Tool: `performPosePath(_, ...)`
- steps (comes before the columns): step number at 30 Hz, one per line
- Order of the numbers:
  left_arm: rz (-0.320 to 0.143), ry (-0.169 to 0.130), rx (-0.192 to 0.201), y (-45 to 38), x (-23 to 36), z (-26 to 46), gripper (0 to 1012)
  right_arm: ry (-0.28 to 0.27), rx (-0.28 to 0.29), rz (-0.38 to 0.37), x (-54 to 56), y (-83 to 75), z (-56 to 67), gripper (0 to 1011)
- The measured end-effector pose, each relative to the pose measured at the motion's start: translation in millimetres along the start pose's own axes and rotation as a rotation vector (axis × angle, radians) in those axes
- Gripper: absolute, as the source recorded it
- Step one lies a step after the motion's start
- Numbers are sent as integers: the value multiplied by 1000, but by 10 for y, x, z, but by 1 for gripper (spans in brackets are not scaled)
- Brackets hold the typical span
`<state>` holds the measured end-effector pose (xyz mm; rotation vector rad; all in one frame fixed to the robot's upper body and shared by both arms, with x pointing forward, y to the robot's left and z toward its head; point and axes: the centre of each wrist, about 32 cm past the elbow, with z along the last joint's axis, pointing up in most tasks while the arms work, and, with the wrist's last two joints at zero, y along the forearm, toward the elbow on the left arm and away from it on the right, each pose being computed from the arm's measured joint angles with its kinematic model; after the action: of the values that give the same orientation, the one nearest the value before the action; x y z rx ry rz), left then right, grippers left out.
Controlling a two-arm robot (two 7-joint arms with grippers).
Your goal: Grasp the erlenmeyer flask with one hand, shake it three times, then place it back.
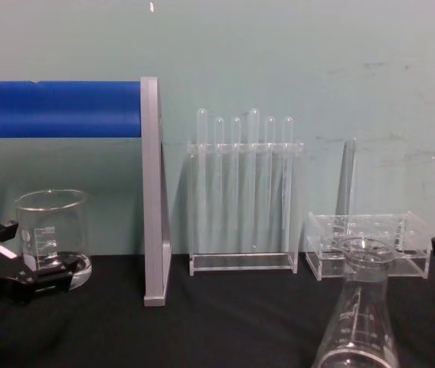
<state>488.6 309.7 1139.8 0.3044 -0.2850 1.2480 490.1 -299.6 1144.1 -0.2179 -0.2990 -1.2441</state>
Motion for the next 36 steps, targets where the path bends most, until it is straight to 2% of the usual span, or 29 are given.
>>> performPosePath(36, 0, 0, 0, 0, 0, 0, 1001, 4, 0, 0, 0, -6, 6, 1000)
